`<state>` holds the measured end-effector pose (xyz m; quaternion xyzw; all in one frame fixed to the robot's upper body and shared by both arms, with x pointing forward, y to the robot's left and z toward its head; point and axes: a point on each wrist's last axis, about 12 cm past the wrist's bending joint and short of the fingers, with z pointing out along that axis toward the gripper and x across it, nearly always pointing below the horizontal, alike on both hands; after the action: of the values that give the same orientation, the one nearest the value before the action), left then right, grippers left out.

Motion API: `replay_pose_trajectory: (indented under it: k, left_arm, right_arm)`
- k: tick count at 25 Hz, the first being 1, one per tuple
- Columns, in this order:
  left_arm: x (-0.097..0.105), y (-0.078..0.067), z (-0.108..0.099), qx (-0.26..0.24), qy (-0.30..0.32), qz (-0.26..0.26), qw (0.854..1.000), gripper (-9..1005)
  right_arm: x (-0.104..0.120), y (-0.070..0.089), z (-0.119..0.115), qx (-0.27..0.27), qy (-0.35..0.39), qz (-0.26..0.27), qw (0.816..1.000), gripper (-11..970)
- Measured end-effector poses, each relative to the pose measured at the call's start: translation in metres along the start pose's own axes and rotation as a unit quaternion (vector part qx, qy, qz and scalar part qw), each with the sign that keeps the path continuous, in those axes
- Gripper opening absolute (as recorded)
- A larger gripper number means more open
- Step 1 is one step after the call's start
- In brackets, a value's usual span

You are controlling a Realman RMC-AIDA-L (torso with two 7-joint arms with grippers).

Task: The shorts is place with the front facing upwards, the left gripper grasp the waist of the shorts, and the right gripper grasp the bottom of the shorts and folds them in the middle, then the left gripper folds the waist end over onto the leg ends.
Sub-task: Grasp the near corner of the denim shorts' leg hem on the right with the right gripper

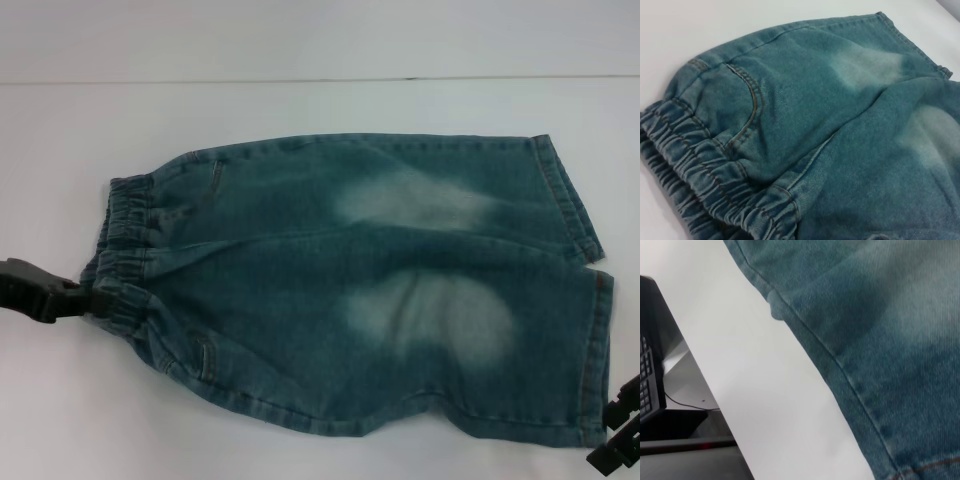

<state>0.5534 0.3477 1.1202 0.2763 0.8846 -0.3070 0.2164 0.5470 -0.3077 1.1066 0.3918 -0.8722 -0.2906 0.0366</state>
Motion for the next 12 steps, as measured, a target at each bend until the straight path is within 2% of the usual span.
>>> replay_pose_trajectory:
  k: [12]
  left_arm:
    - [0.0011,0.0008,0.0012,-0.004,-0.002,-0.002,1.000,47]
  right_arm:
    - [-0.0109,0.0011,0.0026,0.004,-0.018,-0.014,1.000,915]
